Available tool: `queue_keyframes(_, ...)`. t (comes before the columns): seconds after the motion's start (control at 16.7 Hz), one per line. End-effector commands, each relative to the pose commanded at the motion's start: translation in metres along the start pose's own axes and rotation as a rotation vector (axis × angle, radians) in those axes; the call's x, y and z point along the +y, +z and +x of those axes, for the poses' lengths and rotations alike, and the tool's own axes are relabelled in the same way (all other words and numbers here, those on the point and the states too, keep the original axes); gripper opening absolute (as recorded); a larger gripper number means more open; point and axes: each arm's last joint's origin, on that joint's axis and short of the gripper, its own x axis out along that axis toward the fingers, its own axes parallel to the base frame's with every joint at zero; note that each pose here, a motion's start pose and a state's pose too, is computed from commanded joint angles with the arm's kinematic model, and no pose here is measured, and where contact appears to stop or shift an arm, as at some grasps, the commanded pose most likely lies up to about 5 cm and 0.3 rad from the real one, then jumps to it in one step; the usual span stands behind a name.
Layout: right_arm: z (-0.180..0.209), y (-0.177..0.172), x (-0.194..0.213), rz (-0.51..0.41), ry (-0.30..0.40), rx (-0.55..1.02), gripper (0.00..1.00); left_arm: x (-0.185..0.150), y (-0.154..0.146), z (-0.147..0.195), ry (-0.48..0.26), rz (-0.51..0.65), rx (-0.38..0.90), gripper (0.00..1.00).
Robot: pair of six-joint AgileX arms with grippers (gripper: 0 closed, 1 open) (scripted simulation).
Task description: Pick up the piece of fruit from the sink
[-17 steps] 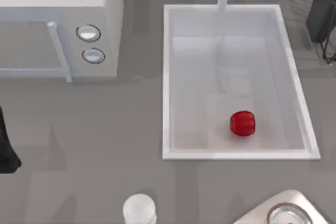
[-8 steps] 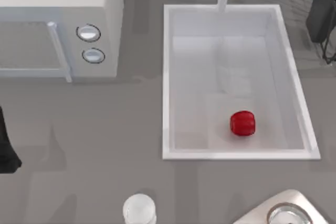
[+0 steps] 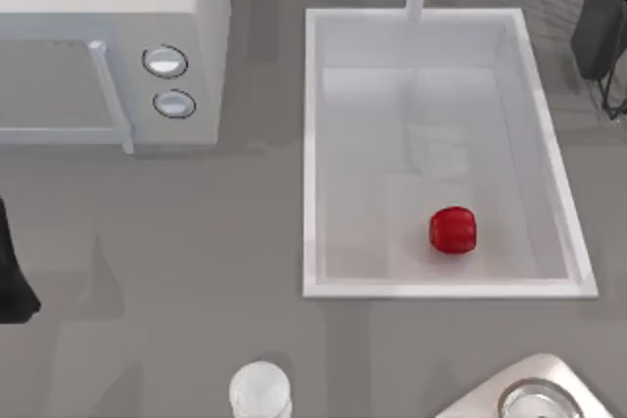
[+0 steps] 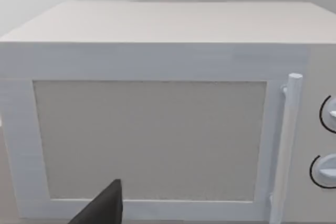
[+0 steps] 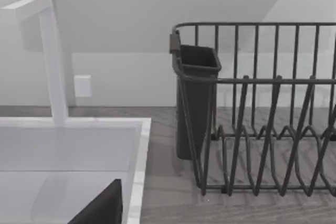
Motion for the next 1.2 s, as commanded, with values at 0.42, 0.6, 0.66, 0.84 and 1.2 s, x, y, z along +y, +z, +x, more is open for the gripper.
queue_keyframes(0.42, 0.001, 0.012, 0.002, 0.015, 0.014, 0.042, 1.00, 0.000, 0.000, 0.000, 0.000, 0.000, 0.000, 1.00)
queue_keyframes(0.6, 0.006, 0.038, 0.006, 0.047, 0.045, 0.151, 1.00, 0.000, 0.000, 0.000, 0.000, 0.000, 0.000, 1.00)
queue_keyframes(0.66, 0.011, 0.049, 0.008, 0.059, 0.057, 0.203, 1.00, 0.000, 0.000, 0.000, 0.000, 0.000, 0.000, 1.00)
queue_keyframes(0.84, 0.036, 0.082, 0.017, 0.095, 0.091, 0.397, 1.00, 0.000, 0.000, 0.000, 0.000, 0.000, 0.000, 1.00)
queue_keyframes(1.2, 0.137, 0.114, 0.061, 0.124, 0.116, 0.879, 1.00, 0.000, 0.000, 0.000, 0.000, 0.000, 0.000, 1.00)
